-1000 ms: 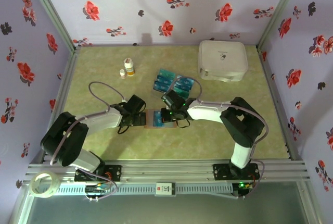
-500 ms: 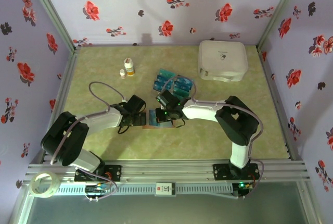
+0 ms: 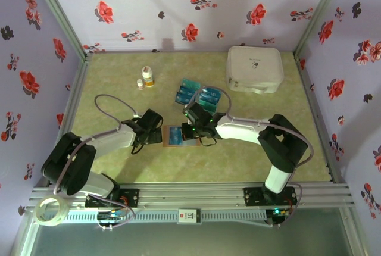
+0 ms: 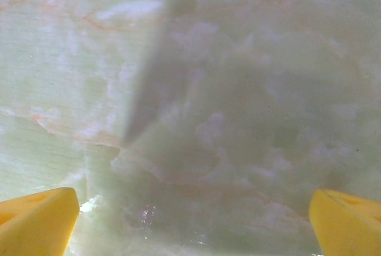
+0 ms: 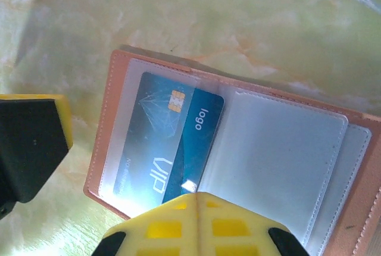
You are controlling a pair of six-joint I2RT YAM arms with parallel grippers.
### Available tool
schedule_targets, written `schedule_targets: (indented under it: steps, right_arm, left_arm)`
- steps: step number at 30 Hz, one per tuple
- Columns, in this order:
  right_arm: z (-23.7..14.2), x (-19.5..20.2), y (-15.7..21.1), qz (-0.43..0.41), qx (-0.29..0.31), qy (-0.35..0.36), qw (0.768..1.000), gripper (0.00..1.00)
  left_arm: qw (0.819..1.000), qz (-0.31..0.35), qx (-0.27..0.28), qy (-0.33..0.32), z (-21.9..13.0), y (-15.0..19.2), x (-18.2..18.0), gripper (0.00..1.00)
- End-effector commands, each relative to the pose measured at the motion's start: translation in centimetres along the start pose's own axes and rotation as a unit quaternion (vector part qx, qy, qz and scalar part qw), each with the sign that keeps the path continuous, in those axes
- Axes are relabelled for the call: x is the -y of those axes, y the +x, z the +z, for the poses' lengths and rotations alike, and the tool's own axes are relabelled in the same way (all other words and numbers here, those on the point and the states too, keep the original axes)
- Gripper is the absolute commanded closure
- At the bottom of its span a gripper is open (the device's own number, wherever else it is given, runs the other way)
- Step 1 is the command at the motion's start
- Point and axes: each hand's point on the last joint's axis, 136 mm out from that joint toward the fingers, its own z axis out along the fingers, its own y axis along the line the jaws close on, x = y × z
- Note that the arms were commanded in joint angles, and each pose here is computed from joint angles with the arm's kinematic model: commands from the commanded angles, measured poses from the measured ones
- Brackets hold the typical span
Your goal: Put the credit cards into the card holder
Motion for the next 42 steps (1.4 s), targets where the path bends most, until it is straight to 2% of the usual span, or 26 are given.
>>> schedule_targets:
  steps: [1,19,42]
  right_arm:
    - [0.9,0.1,0.0,0.014,0.003,-0.007,1.000,0.95]
    - [3.0,-0.7,0.1,0.019,-0.014,-0.022,0.999,0.95]
    - [4.6,-2.8,0.4,0.009,-0.035,-0.038,0.999,0.96]
  left_arm:
    - [1.000,-0.002,0.002,-0.014,0.1,-0.3,-0.4,0.00]
    - [0.999,0.041,-0.027,-0.003,1.4,-0.1,1.1,0.00]
    - [0.998,0.046,-0.045,0.005,2.5,0.9,1.7,0.00]
